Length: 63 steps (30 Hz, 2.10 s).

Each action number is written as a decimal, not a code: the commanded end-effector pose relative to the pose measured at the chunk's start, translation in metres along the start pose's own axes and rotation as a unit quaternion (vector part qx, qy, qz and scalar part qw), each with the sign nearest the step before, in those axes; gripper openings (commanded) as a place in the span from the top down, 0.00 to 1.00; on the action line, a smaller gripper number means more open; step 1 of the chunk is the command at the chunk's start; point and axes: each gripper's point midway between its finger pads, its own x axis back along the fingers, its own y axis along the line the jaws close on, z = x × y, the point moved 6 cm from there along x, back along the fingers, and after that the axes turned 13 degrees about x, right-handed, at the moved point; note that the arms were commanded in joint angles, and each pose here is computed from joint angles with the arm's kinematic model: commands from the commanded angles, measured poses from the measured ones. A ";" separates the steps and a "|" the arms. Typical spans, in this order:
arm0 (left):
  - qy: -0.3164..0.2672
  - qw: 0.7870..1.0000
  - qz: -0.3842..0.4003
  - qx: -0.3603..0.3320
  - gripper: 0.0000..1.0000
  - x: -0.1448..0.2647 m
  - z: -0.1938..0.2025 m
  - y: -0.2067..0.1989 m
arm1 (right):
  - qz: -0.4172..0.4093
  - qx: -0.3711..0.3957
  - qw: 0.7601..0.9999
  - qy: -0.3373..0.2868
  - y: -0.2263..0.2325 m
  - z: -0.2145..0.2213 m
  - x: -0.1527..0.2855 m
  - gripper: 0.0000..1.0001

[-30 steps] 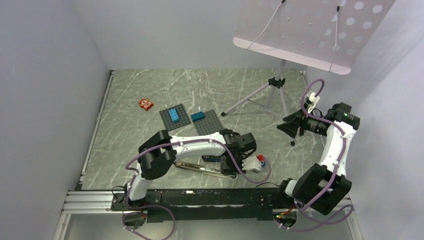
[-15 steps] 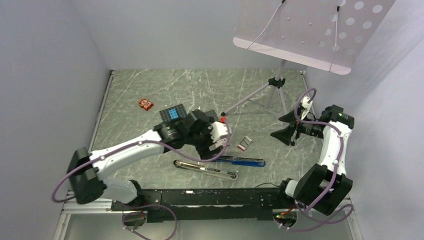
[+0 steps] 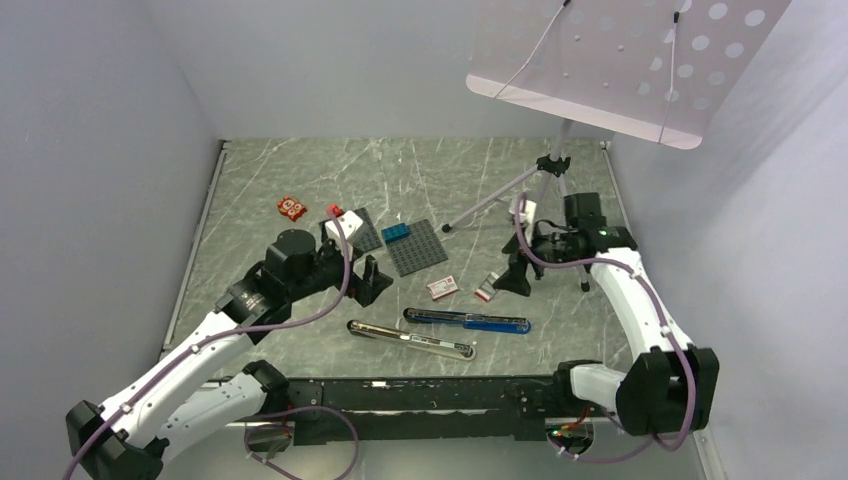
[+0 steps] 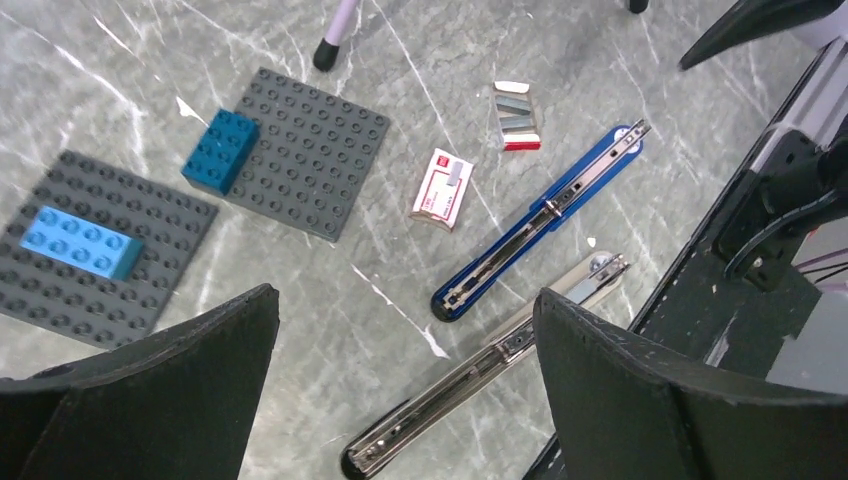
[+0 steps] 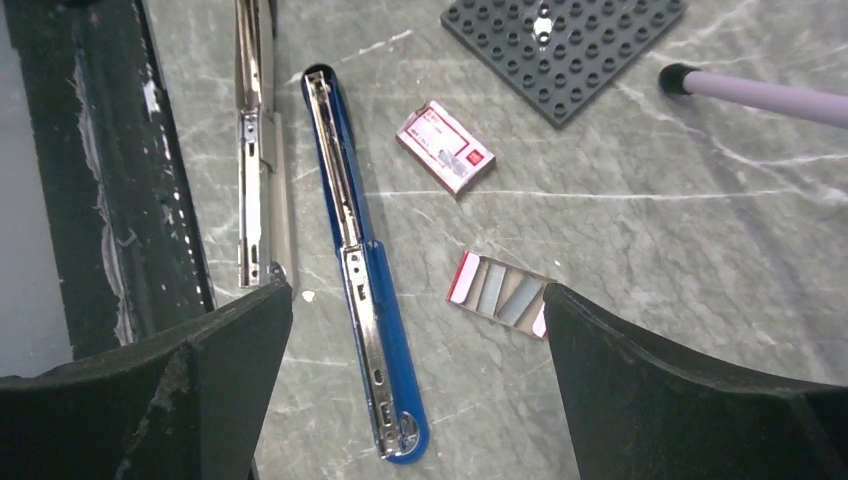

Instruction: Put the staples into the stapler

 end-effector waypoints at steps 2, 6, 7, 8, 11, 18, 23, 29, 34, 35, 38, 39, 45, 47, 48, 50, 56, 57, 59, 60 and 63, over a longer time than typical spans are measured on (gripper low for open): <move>-0.001 0.996 0.014 0.090 0.01 -0.009 0.021 0.001 | 0.037 0.018 0.997 0.064 -0.018 0.001 -0.031 0.01; 0.012 0.997 -0.017 0.073 0.01 -0.006 0.021 0.008 | 0.054 -0.023 0.991 0.120 -0.039 0.014 -0.040 0.21; 0.017 0.998 -0.026 0.063 0.01 -0.004 0.019 0.009 | 0.050 -0.043 0.988 0.141 -0.043 0.023 -0.044 0.27; 0.020 0.998 -0.032 0.048 0.01 -0.002 0.015 0.010 | 0.049 -0.053 0.986 0.148 -0.045 0.026 -0.047 0.33; 0.029 0.997 -0.065 0.006 0.01 0.003 0.007 0.018 | 0.047 -0.075 0.980 0.180 -0.047 0.046 -0.059 0.47; 0.049 0.993 -0.100 -0.044 0.01 -0.003 0.013 0.035 | 0.030 -0.082 0.969 0.231 -0.053 0.060 -0.077 0.72; 0.091 0.987 -0.117 -0.061 0.01 -0.005 0.024 0.042 | 0.003 -0.073 0.965 0.251 -0.042 0.067 -0.094 0.76; 0.094 0.988 -0.103 -0.063 0.00 -0.006 0.025 0.040 | 0.015 -0.076 0.960 0.268 -0.047 0.073 -0.096 0.80; 0.095 0.989 -0.098 -0.060 0.01 -0.007 0.026 0.039 | 0.019 -0.080 0.956 0.283 -0.047 0.080 -0.096 0.81; 0.096 0.989 -0.097 -0.060 0.01 -0.007 0.027 0.039 | 0.018 -0.081 0.955 0.283 -0.047 0.081 -0.097 0.81; 0.098 0.989 -0.093 -0.059 0.01 -0.008 0.027 0.039 | 0.018 -0.083 0.954 0.286 -0.048 0.082 -0.099 0.81; 0.099 0.989 -0.093 -0.058 0.01 -0.008 0.027 0.038 | 0.018 -0.083 0.954 0.289 -0.048 0.083 -0.099 0.81; 0.099 0.989 -0.090 -0.057 0.00 -0.009 0.027 0.038 | 0.014 -0.088 0.951 0.295 -0.047 0.087 -0.100 0.84; 0.101 0.989 -0.089 -0.057 0.01 -0.009 0.028 0.038 | 0.015 -0.087 0.951 0.296 -0.048 0.087 -0.101 0.84; 0.101 0.989 -0.089 -0.057 0.01 -0.009 0.028 0.038 | 0.015 -0.088 0.951 0.297 -0.048 0.088 -0.100 0.84; 0.101 0.989 -0.087 -0.057 0.01 -0.009 0.028 0.037 | 0.016 -0.090 0.950 0.299 -0.048 0.089 -0.101 0.84; 0.100 0.989 -0.088 -0.057 0.01 -0.008 0.028 0.037 | 0.018 -0.093 0.947 0.306 -0.049 0.093 -0.102 0.87; 0.099 0.990 -0.088 -0.058 0.01 -0.008 0.027 0.037 | 0.018 -0.094 0.947 0.308 -0.049 0.094 -0.102 0.87; 0.098 0.990 -0.087 -0.058 0.01 -0.008 0.027 0.037 | 0.018 -0.094 0.946 0.309 -0.049 0.094 -0.102 0.88; 0.098 0.990 -0.087 -0.058 0.01 -0.008 0.027 0.037 | 0.018 -0.095 0.946 0.310 -0.049 0.095 -0.102 0.88; 0.098 0.990 -0.086 -0.057 0.01 -0.008 0.027 0.037 | 0.016 -0.096 0.946 0.310 -0.048 0.095 -0.103 0.90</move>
